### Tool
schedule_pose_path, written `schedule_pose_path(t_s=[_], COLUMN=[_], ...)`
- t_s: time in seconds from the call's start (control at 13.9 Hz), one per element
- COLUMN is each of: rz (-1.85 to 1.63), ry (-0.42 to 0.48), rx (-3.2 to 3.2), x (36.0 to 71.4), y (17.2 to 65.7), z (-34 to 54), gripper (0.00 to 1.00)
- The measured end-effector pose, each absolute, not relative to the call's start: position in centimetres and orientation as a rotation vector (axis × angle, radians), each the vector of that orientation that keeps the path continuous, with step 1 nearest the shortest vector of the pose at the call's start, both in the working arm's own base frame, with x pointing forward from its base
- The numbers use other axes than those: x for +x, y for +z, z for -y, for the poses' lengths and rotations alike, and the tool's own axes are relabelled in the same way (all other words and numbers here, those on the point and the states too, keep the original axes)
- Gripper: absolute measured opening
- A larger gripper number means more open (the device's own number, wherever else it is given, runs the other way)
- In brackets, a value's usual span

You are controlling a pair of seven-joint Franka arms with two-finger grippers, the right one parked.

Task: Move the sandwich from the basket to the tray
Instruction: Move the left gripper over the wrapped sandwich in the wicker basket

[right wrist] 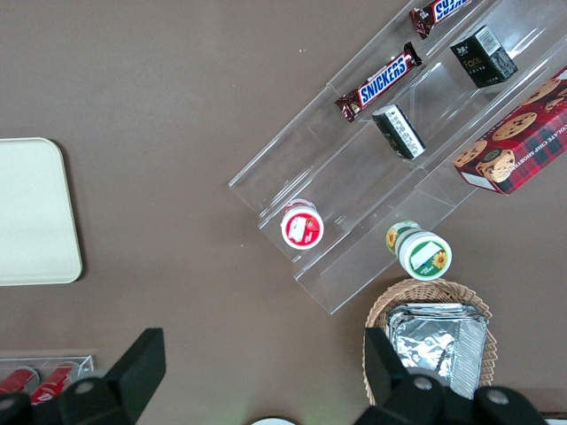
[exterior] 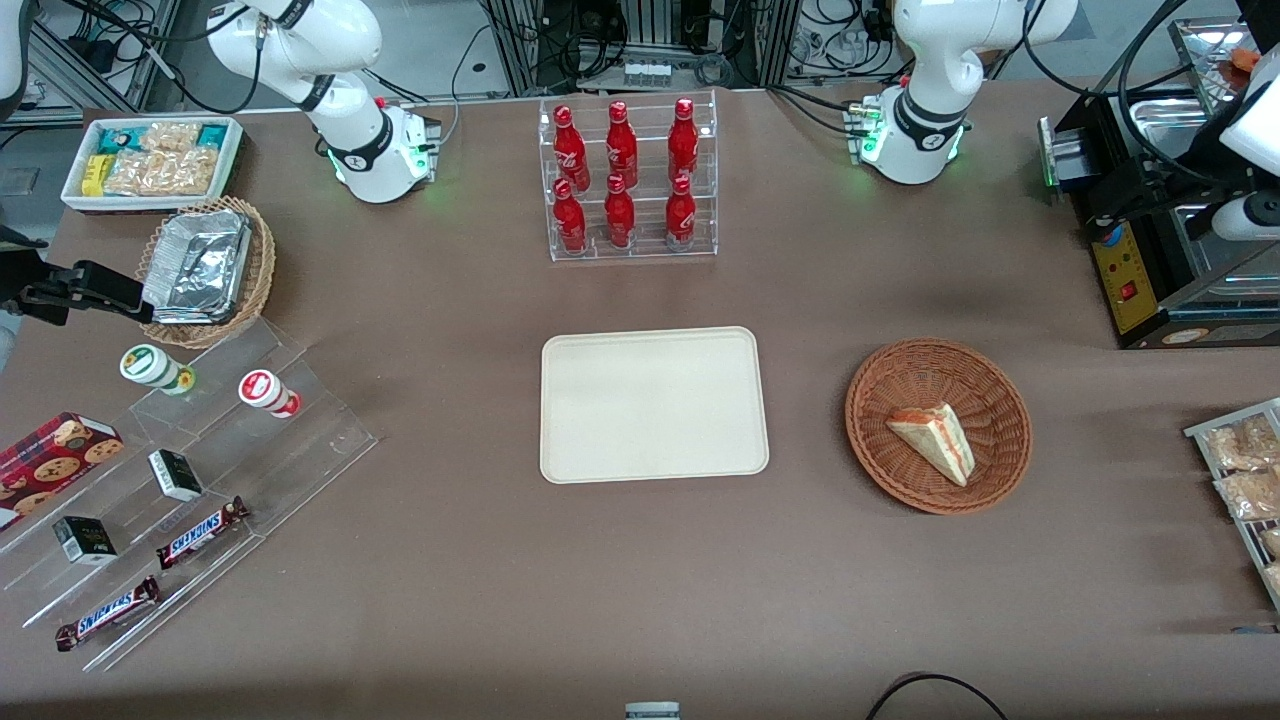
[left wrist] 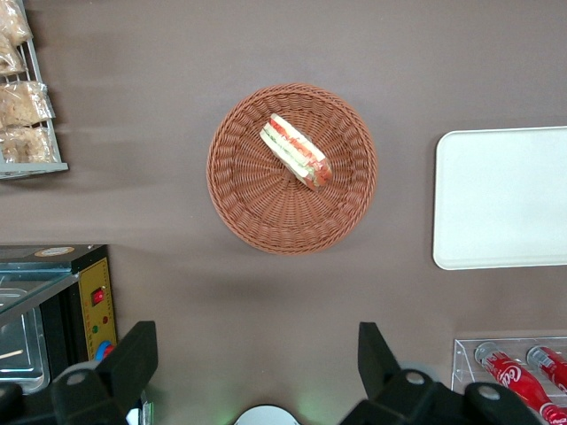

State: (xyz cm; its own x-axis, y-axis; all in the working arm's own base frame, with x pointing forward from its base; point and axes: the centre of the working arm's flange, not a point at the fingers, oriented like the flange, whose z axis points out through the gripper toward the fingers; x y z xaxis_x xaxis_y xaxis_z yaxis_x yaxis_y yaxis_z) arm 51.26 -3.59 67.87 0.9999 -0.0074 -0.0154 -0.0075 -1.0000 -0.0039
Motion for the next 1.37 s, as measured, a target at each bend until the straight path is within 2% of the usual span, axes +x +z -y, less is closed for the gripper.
schedule_pose_path(t_s=[0.22,0.43,0.58,0.72,1.01,1.23,1.37], rz=[-0.01,-0.006,0.017,0.089,0.503,0.944,1.125], ry=[0.036,0.094,0.151,0.155,0.012,-0.121,-0.166], rx=[-3.137,-3.134,-3.129,-3.125,-3.098,-3.027,-2.985], x=[51.4,52.5,54.0,55.9,57.0,56.3,55.5], y=[67.5,65.5,62.4,57.8,48.4,43.5,40.9], z=[3.6,3.5,3.5,3.5,4.1,5.7,6.4], gripper=[1.0,1.0,1.0,1.0,1.0,1.0,1.0])
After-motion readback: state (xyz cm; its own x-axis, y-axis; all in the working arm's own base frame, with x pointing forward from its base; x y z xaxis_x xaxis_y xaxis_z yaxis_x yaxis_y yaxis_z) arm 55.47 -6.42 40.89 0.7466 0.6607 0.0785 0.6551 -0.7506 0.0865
